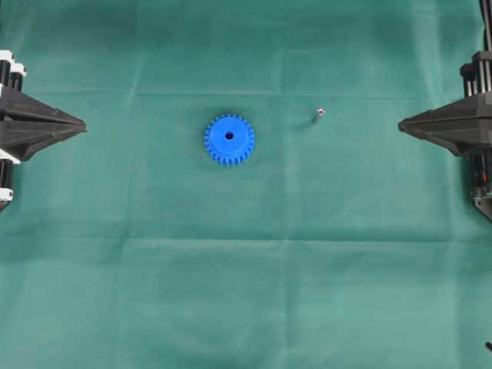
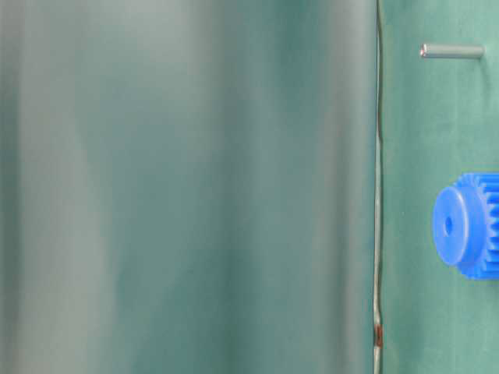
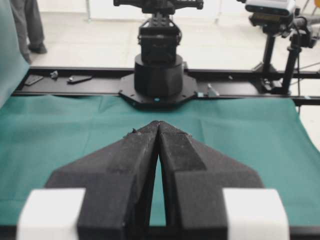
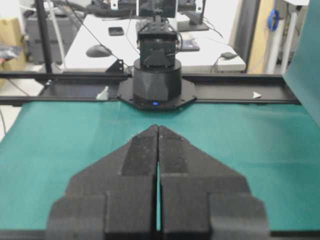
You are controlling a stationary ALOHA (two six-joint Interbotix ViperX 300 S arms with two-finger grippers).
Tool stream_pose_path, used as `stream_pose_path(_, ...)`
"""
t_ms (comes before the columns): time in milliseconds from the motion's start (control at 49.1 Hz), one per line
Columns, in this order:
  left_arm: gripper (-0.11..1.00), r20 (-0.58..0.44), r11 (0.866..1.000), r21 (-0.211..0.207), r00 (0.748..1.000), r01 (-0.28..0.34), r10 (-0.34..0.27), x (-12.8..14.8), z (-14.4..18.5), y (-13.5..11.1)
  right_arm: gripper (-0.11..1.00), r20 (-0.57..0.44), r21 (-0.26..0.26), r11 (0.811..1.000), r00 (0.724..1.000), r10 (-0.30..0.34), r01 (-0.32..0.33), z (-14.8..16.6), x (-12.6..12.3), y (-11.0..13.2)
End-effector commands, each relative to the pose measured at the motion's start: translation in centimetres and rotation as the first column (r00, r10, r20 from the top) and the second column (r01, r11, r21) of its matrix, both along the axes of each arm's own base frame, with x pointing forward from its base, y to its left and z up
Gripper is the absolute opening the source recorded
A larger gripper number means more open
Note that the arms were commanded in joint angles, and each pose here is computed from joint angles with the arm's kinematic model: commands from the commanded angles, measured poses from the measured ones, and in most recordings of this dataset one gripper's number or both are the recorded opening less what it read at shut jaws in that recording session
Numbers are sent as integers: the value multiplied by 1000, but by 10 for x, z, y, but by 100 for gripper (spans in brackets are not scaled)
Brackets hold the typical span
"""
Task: Insert the shaft placed at a random location into the center hole of the medium gear at another random location.
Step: 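Move the right gripper toward the small silver shaft on the table, then lower the right gripper over the silver shaft and close on it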
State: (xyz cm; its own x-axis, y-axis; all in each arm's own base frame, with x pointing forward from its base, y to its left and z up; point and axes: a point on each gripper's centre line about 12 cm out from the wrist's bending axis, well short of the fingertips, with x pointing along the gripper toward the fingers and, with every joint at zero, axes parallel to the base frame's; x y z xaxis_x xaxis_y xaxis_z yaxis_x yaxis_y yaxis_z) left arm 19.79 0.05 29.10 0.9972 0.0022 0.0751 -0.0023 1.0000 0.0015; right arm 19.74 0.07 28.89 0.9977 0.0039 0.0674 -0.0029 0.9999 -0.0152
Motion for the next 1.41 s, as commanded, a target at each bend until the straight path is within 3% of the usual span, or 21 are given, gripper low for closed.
stream_pose_path(0, 0, 21, 1000, 5, 999, 27, -27, 4, 11, -5, 1, 28, 5, 1000, 1000, -12, 12, 11, 4, -2)
stream_pose_path(285, 0, 20, 1000, -2, 999, 30, -30, 3, 10, -6, 1, 5, 1, 998, 998, -69, 69, 12, 9, -14)
stream_pose_path(652, 0, 15, 1000, 0, 999, 31, -31, 4, 9, -6, 1, -126, 11, 979, 971, -202, 205, -23, 30, -47)
stream_pose_path(753, 0, 15, 1000, 0, 999, 31, -31, 4, 9, -6, 15, -174, 15, 976, 962, -212, 218, -37, 41, -52)
stream_pose_path(957, 0, 14, 1000, 0, 999, 31, -31, 3, 9, -6, 73, -292, 15, 971, 929, -226, 241, -72, 60, -62)
stream_pose_path(1018, 0, 15, 1000, 0, 999, 31, -31, 3, 9, -6, 85, -317, 15, 968, 919, -233, 251, -83, 64, -65)
stream_pose_path(1120, 0, 14, 1000, 0, 999, 31, -31, 3, 9, -6, 79, -346, 21, 963, 906, -245, 268, -100, 69, -70)
stream_pose_path(1385, 0, 8, 1000, 0, 1000, 31, -31, 4, 8, -6, 80, -423, 33, 951, 867, -265, 307, -140, 77, -79)
